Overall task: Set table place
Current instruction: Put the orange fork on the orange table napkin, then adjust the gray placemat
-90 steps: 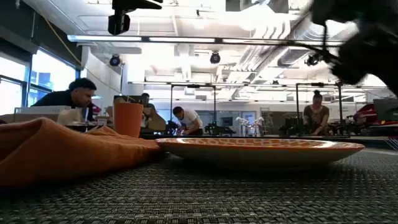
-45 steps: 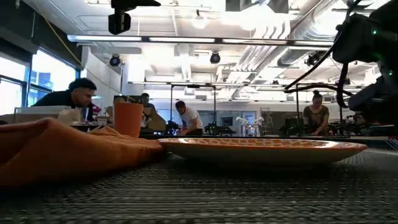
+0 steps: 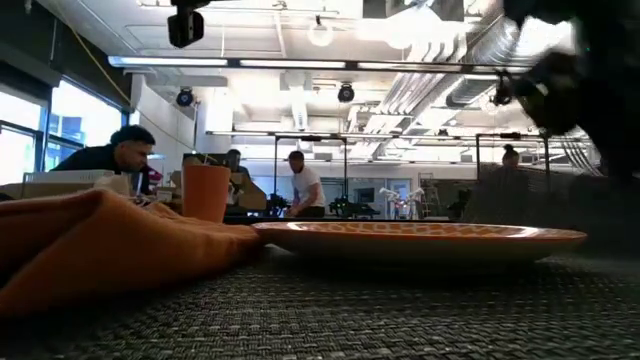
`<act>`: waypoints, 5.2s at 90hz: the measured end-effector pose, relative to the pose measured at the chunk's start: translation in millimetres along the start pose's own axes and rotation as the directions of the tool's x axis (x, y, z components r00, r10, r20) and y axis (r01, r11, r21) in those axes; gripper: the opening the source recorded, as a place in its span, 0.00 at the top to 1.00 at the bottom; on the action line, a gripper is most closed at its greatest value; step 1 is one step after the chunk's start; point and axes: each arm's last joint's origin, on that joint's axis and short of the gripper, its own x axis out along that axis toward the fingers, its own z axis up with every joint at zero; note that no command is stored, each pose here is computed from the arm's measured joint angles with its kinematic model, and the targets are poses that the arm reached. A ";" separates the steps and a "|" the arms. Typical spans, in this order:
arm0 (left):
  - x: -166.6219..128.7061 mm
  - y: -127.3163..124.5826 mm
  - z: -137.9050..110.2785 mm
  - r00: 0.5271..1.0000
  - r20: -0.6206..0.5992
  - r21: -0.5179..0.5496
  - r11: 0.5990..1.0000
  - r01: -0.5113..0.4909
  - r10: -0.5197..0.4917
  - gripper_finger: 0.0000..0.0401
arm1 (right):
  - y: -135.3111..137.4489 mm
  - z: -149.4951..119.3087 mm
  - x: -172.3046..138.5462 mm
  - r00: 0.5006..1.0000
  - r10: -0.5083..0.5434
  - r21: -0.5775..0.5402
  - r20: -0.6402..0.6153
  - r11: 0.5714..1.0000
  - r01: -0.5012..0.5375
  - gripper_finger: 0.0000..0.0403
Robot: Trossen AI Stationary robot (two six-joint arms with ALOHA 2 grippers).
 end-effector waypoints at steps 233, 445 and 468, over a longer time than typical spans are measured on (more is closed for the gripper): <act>-3.6 0.9 -25.8 0.966 -0.260 0.095 0.995 0.034 -0.008 0.93 | 208.3 2.0 32.4 0.780 0.626 -0.351 0.003 0.731 -0.585 1.00; 113.8 61.3 -90.1 0.683 -0.646 0.258 0.940 -0.224 0.340 1.00 | -22.6 -38.7 -25.9 0.978 -0.207 0.266 0.014 0.944 0.196 0.54; 150.0 98.5 -123.0 0.527 -0.725 0.322 0.894 -0.311 0.444 1.00 | -30.0 -35.2 -2.2 0.988 -0.140 0.245 -0.058 0.958 0.150 0.59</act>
